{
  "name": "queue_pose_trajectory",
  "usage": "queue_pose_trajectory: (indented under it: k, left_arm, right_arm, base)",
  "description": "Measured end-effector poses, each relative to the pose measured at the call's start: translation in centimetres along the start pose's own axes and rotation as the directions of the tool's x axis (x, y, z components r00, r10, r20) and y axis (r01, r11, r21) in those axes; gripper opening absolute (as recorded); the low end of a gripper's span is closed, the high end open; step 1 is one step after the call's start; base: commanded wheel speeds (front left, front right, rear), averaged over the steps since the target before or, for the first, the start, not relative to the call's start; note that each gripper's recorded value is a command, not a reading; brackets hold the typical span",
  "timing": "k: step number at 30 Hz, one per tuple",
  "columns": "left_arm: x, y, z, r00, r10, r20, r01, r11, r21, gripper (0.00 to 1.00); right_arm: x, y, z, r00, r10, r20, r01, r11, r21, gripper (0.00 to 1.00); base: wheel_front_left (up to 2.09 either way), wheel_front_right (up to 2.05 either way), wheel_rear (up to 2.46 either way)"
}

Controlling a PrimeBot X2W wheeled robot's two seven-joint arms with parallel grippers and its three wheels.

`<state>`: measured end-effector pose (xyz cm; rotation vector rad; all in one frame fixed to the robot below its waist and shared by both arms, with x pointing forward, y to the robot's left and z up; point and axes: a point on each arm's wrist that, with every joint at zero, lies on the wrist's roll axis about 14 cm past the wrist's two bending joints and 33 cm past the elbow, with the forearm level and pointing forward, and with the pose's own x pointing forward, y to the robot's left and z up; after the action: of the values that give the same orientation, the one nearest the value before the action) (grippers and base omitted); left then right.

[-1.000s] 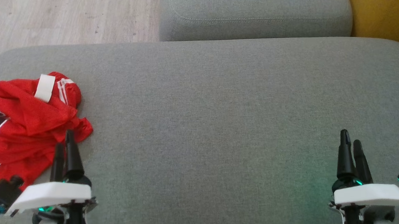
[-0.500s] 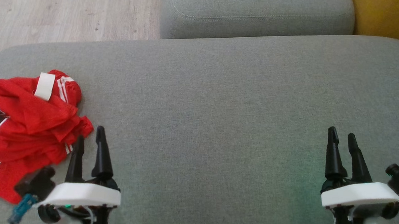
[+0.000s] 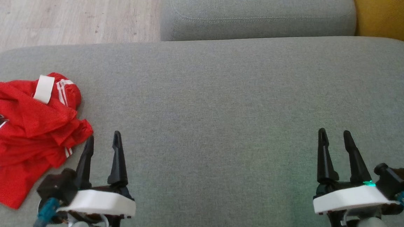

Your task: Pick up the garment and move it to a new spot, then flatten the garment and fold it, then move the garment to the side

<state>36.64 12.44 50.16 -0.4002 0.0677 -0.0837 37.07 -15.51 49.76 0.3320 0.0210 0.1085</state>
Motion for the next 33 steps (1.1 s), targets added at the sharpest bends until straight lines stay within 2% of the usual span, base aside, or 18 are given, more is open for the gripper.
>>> queue_pose_trajectory:
  k: [13, 23, 28, 33]
  left_arm:
    - [-0.4, -1.3, -1.3, 0.998, -0.055, -0.011, 0.056, 0.982, 0.18, 1.0]
    - [-0.2, -3.0, -0.7, 0.991, -0.125, 0.035, 0.106, 0.934, 0.34, 1.0]
    - [-0.3, -3.7, -0.8, 0.987, -0.152, 0.047, 0.122, 0.917, 0.381, 1.0]
    - [-0.3, -4.3, 0.6, 0.982, -0.16, 0.099, 0.113, 0.923, 0.367, 1.0]
  right_arm:
    - [0.1, 1.7, 0.2, 0.998, 0.068, 0.014, -0.064, 0.981, -0.183, 1.0]
    - [0.1, 2.4, 0.6, 0.994, 0.103, 0.029, -0.088, 0.945, -0.314, 1.0]
    - [0.3, 2.8, 0.9, 0.992, 0.122, 0.042, -0.099, 0.928, -0.359, 1.0]
    - [0.4, 3.0, 1.2, 0.99, 0.131, 0.057, -0.102, 0.927, -0.361, 1.0]
  base:
    - [0.0, 0.0, 0.0]
    - [0.0, 0.0, 0.0]
    - [0.0, 0.0, 0.0]
    - [0.0, 0.0, 0.0]
